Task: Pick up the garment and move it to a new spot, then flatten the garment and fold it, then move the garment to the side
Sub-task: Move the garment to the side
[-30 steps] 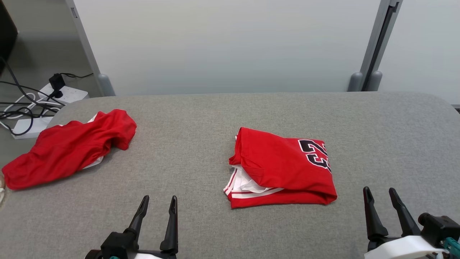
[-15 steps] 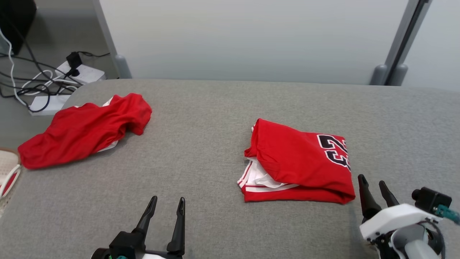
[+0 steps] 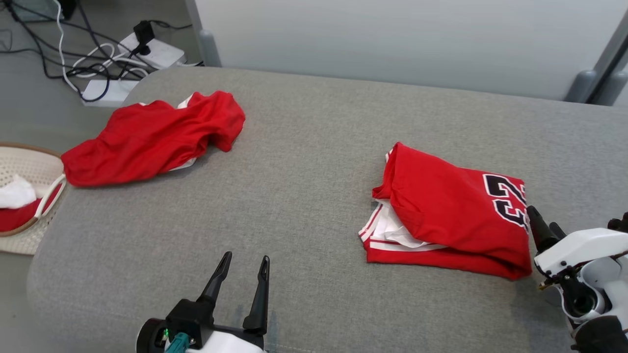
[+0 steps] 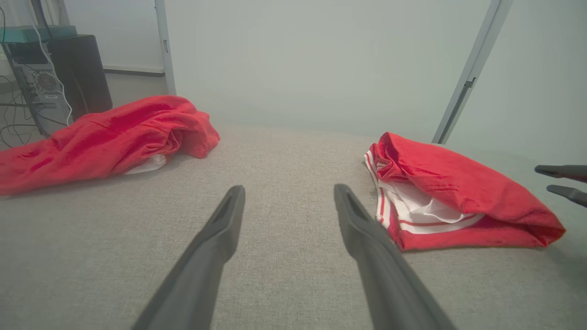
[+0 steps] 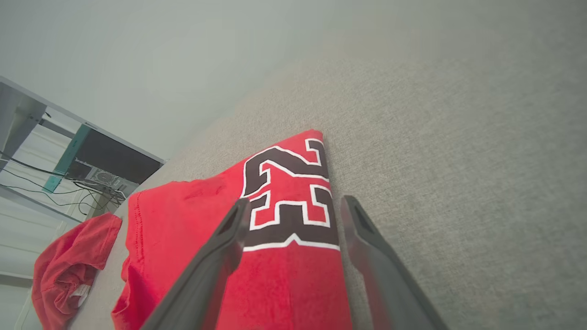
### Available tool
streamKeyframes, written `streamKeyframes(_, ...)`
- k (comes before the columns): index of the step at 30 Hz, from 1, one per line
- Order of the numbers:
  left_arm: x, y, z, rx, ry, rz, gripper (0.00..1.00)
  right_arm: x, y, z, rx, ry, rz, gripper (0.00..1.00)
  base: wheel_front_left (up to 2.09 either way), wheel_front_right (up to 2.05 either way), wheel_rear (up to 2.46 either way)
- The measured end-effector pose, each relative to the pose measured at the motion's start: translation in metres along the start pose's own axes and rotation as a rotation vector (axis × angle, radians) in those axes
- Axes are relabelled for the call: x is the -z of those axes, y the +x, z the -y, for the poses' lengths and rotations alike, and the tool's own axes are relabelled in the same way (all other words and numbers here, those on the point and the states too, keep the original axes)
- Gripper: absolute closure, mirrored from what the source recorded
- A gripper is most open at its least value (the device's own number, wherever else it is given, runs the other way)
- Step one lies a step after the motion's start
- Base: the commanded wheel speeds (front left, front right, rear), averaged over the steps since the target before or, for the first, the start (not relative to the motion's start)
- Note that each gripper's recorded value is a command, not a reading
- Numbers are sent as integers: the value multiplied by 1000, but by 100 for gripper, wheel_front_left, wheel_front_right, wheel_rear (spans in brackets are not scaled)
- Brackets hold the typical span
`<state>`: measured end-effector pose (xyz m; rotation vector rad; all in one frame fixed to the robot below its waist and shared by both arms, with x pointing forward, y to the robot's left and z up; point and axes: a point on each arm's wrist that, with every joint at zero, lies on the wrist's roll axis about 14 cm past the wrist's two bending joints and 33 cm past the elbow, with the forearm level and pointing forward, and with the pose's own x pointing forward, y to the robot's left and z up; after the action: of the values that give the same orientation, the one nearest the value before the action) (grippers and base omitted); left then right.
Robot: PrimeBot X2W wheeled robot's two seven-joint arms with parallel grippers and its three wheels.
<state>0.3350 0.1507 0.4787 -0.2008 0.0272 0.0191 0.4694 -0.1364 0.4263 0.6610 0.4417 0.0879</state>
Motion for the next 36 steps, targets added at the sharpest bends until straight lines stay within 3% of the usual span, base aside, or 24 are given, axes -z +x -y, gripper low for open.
streamKeyframes(11,1,12,-7,-23,-3,-10,0,25,26,7,36,17,-153,0,0,0,0)
streamKeyframes(20,1,15,-12,-41,-3,-11,0,33,31,14,58,19,-192,0,0,0,0)
streamKeyframes(21,0,16,-12,-41,-2,-8,0,35,31,14,59,22,-195,3,0,0,0)
streamKeyframes(22,-1,17,-12,-41,-1,-5,0,35,31,15,61,22,-198,22,0,0,0)
streamKeyframes(23,-1,17,-12,-41,-1,-4,0,37,31,15,61,18,-203,60,0,0,0)
streamKeyframes(24,-1,17,-12,-42,-1,-4,0,39,31,16,62,20,-212,76,0,0,0)
streamKeyframes(25,-1,17,-12,-43,-1,-5,0,40,31,16,63,22,-219,100,0,0,0)
streamKeyframes(32,-1,17,-14,-48,-2,-6,0,42,32,15,55,-7,-227,100,0,0,0)
streamKeyframes(36,-1,17,-13,-48,-8,-4,0,34,35,7,18,-87,-188,100,0,0,0)
